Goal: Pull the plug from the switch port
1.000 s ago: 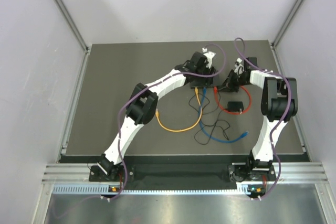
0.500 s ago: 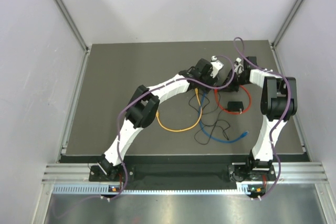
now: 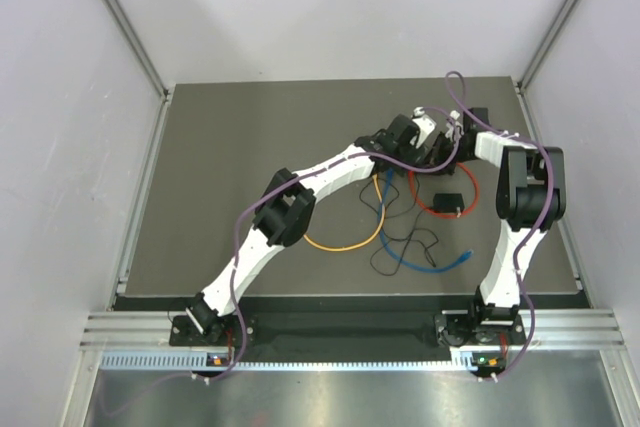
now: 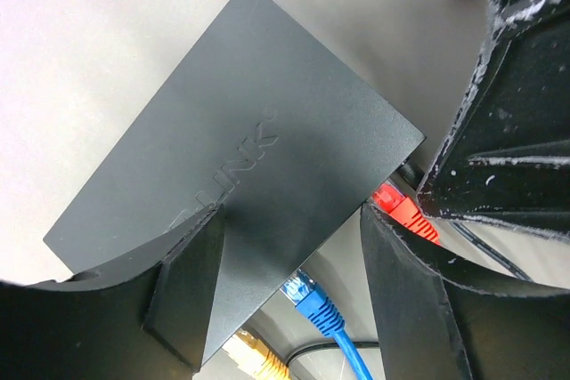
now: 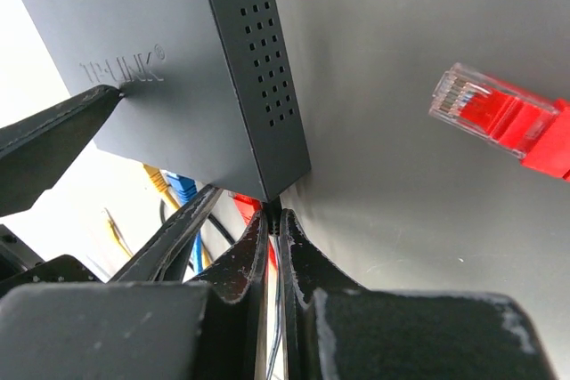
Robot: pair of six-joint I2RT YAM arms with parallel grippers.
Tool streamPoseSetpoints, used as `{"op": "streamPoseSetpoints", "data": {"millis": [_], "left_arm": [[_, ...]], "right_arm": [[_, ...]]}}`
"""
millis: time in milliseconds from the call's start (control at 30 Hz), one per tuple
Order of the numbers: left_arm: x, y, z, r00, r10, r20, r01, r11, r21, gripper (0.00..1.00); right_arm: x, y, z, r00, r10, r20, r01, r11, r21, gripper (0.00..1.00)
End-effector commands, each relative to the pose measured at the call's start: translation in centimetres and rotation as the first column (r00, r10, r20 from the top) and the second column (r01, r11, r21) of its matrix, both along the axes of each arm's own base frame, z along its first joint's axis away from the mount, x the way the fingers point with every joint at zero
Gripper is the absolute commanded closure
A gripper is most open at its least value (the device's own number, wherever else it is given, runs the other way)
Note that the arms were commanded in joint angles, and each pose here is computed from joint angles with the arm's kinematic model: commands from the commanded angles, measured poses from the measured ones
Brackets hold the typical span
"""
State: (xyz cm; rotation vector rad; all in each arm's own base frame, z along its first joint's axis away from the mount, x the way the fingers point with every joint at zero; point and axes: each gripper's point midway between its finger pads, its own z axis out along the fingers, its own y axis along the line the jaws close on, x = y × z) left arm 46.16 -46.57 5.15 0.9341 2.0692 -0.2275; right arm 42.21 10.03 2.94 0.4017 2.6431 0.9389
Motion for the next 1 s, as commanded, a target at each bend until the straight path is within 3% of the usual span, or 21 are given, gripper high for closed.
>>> {"op": "streamPoseSetpoints", "data": {"millis": [0, 200, 300, 467, 600, 767, 900, 967], "left_arm": [[-0.8, 2.8, -5.2, 0.995, 0.054, -0.082, -0.041, 0.989, 0.144, 0.34], [-1.5, 3.5, -7.8, 0.972, 0.145, -0.184, -0.119, 0.983, 0.143, 0.34], [-1.8, 3.8, -8.5, 0.96, 0.168, -0.223, -0.141, 0.981, 0.132, 0.36], [-2.4, 3.5, -8.8, 0.953, 0.163, -0.256, -0.139, 0.984, 0.11, 0.37], [-2.3, 3.5, -8.4, 0.958, 0.15, -0.246, -0.125, 0.986, 0.113, 0.37], [-2.4, 3.6, -8.8, 0.952, 0.153, -0.266, -0.13, 0.986, 0.103, 0.37], [-2.7, 3.5, -9.5, 0.947, 0.146, -0.285, -0.121, 0.987, 0.103, 0.37], [-2.9, 3.6, -9.8, 0.944, 0.147, -0.294, -0.119, 0.987, 0.11, 0.38]], "right_arm": [[0.0, 1.6, 0.9, 0.999, 0.037, 0.019, -0.036, 0.998, -0.059, 1.0], [-2.0, 0.4, -0.5, 0.999, 0.038, 0.025, -0.028, 0.95, -0.312, 1.0], [-2.5, 0.9, -0.5, 0.997, 0.061, 0.04, -0.043, 0.937, -0.348, 1.0], [-4.1, 3.4, -0.3, 0.998, 0.069, 0.008, -0.068, 0.991, -0.114, 1.0], [-5.1, 4.7, 0.9, 0.996, 0.084, 0.018, -0.085, 0.996, 0.019, 1.0], [-5.8, 4.4, 1.9, 1.0, 0.003, -0.006, -0.002, 0.978, 0.208, 1.0], [-5.4, 2.7, 2.0, 0.998, -0.058, -0.014, 0.06, 0.965, 0.256, 1.0], [-4.7, 1.5, 1.8, 0.999, -0.048, 0.013, 0.045, 0.986, 0.159, 1.0]]}}
